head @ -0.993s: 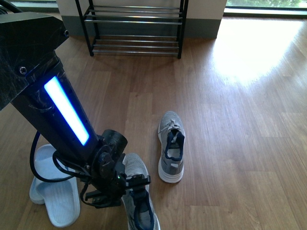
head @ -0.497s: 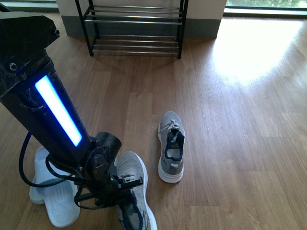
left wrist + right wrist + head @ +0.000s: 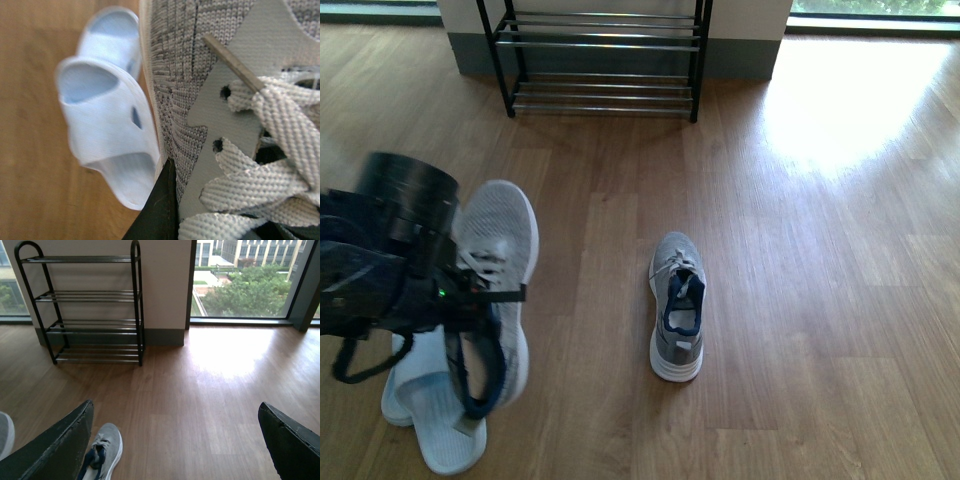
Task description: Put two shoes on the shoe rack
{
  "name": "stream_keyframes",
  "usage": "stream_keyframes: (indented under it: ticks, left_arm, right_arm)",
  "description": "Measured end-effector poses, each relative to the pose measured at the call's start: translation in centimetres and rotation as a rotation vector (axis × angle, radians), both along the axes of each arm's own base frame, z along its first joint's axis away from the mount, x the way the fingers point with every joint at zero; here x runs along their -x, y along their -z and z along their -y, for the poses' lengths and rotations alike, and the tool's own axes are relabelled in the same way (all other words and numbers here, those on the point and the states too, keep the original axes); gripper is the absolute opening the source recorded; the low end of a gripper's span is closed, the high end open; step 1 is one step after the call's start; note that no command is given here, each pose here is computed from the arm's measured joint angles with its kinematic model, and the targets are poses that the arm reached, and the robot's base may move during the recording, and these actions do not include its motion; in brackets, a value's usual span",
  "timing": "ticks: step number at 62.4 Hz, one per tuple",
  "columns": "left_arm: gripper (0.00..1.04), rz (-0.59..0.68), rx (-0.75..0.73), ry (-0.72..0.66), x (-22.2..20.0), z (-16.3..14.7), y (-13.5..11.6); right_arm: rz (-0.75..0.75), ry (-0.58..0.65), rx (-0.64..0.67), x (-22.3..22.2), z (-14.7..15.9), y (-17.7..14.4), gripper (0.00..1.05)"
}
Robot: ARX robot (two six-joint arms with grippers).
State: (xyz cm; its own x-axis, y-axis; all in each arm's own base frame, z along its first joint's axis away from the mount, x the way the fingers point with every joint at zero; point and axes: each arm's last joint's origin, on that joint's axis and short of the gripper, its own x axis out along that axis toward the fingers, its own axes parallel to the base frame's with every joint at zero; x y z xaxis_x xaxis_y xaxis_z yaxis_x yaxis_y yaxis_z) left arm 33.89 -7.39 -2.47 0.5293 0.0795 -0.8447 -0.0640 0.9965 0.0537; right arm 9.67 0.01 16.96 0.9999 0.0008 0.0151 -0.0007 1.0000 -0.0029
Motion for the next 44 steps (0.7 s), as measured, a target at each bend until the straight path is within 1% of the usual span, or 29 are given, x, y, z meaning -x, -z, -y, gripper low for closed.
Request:
stream_keyframes:
  ticks: [3, 5, 12, 20, 26, 30, 32, 36, 40, 44]
  left_arm:
    - [0.02, 0.066, -0.04, -0.003, 0.9, -0.6, -2.3]
    - [0.02, 0.093, -0.056, -0.004, 1.4, -0.8, -3.2]
    - [0.02, 0.24, -0.142, -0.03, 4.2, -2.0, -7.9]
    - [0.02, 0.381, -0.213, -0.071, 7.8, -3.0, -12.4]
    - [0.02, 0.476, -0.272, -0.097, 10.3, -3.4, -14.8]
    - [0.02, 0.577, -0.341, -0.121, 12.3, -3.5, -16.6]
    - [0.02, 0.652, -0.398, -0.13, 13.5, -3.5, -17.9]
    - [0.02, 0.752, -0.443, -0.141, 14.8, -3.6, -19.9]
    - [0.02, 0.791, -0.453, -0.142, 15.2, -3.7, -20.8]
    - [0.02, 0.794, -0.465, -0.14, 15.2, -3.7, -20.9]
  right_arm:
    - [0.0, 0.0, 0.0, 0.0, 0.0, 0.0, 0.96]
    - [0.0, 0.0, 0.0, 0.0, 0.0, 0.0, 0.96]
    - [0.0, 0.0, 0.0, 0.0, 0.0, 0.0, 0.96]
    - [0.0, 0.0, 0.0, 0.0, 0.0, 0.0, 0.96]
    - [0.0, 0.0, 0.0, 0.0, 0.0, 0.0, 0.96]
    - [0.0, 0.0, 0.0, 0.0, 0.0, 0.0, 0.96]
    - [0.0, 0.0, 0.0, 0.0, 0.0, 0.0, 0.96]
    - [0.0, 0.0, 0.0, 0.0, 0.0, 0.0, 0.96]
    - [0.0, 0.0, 0.0, 0.0, 0.0, 0.0, 0.96]
    - [0.0, 0.0, 0.0, 0.0, 0.0, 0.0, 0.96]
